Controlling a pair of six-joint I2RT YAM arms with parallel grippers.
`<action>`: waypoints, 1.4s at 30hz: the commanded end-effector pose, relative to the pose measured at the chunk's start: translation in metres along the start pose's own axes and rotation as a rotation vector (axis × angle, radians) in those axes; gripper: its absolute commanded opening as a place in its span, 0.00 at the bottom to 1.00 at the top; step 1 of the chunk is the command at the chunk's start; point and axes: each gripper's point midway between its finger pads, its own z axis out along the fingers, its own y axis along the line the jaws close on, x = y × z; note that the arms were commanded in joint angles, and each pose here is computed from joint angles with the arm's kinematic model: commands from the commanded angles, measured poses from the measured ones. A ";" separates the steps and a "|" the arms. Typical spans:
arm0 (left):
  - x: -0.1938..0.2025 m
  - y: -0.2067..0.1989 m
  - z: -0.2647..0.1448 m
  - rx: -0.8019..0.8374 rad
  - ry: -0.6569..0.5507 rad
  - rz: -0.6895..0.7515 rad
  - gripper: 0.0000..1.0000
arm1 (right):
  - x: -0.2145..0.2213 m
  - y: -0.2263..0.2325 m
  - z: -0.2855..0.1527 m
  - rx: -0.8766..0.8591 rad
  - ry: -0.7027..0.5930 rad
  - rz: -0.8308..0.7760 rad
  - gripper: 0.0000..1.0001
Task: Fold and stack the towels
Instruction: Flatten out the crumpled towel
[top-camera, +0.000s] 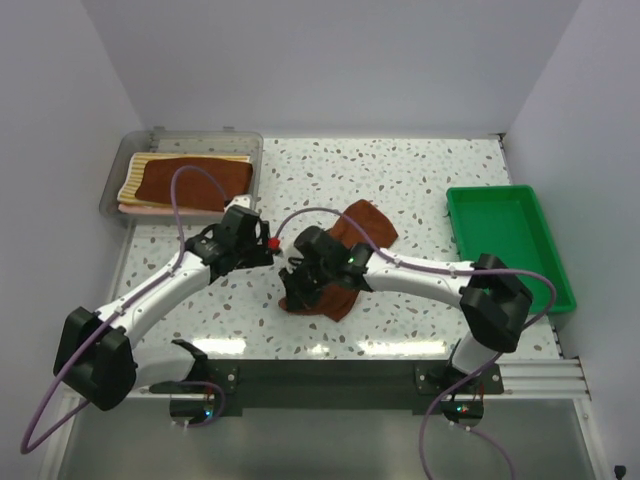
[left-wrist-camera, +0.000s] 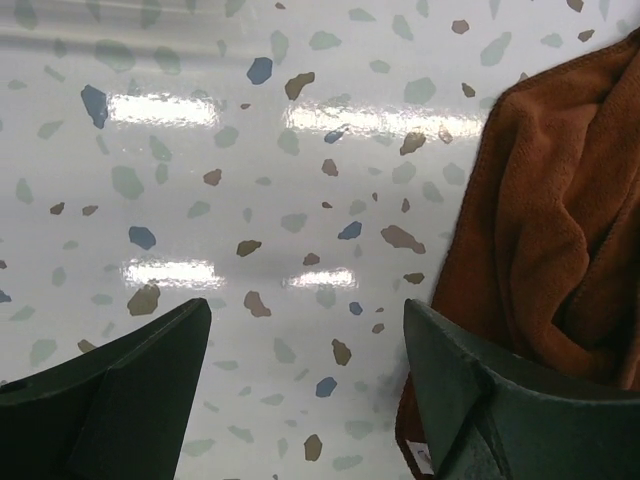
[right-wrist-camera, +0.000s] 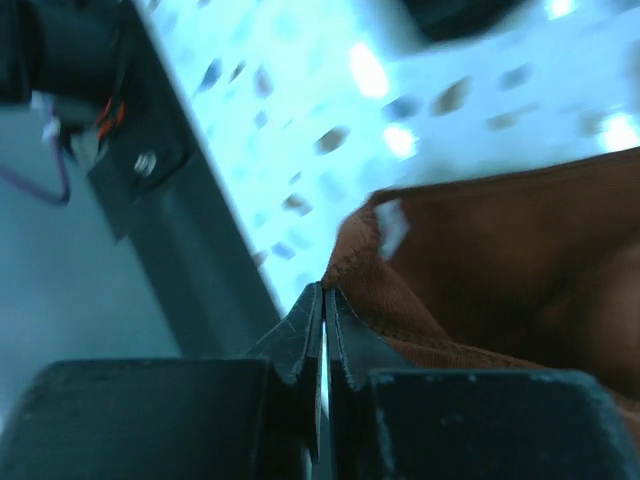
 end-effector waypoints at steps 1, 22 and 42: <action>0.003 0.015 -0.005 -0.052 -0.010 -0.023 0.83 | 0.031 0.029 0.010 -0.023 0.136 -0.038 0.05; 0.059 -0.061 0.005 0.289 0.184 0.034 0.84 | 0.022 -0.181 -0.105 0.597 -0.070 0.431 0.57; 0.113 -0.081 -0.025 0.555 0.252 0.382 0.79 | -0.015 -0.203 -0.039 0.191 -0.010 0.252 0.54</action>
